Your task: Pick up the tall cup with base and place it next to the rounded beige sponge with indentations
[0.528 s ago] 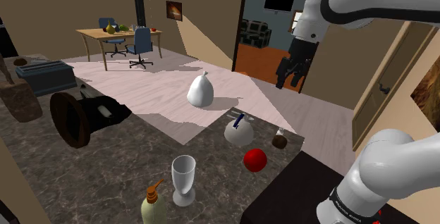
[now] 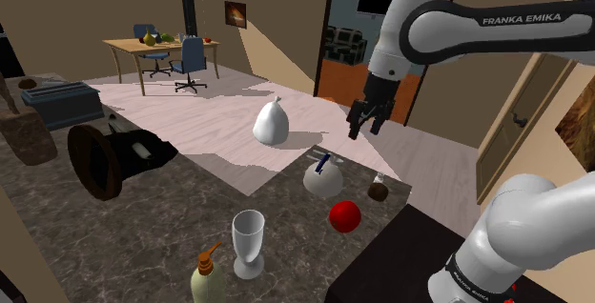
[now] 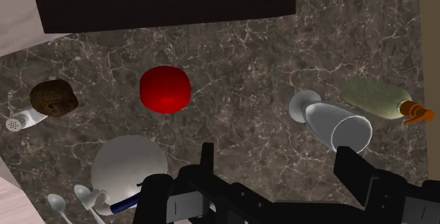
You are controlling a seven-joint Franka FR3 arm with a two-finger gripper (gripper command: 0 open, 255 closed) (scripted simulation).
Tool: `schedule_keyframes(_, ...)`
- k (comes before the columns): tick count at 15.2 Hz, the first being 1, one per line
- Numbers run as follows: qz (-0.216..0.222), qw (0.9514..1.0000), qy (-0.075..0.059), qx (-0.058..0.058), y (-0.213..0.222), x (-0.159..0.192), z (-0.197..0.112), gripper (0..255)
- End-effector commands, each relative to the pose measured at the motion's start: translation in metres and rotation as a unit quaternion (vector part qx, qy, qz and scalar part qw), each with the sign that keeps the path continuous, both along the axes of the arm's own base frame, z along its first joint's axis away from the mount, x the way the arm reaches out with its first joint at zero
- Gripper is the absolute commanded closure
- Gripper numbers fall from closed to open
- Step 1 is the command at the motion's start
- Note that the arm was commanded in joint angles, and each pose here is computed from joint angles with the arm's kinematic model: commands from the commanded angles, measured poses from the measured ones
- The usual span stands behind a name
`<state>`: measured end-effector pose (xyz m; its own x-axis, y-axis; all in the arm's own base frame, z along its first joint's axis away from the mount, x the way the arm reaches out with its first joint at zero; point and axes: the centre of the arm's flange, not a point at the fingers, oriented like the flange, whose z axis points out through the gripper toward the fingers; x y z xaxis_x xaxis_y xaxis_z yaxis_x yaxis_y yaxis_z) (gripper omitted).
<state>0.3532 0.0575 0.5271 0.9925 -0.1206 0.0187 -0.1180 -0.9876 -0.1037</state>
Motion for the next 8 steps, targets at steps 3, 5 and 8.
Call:
schedule_keyframes(3, -0.002, 1.0, 0.002, -0.008, 0.039, 0.022, -0.036, 0)
schedule_keyframes(5, -0.003, 0.9999, 0.004, -0.012, 0.056, 0.032, -0.055, 0)
schedule_keyframes(8, -0.005, 0.9998, 0.006, -0.017, 0.082, 0.047, -0.083, 0)
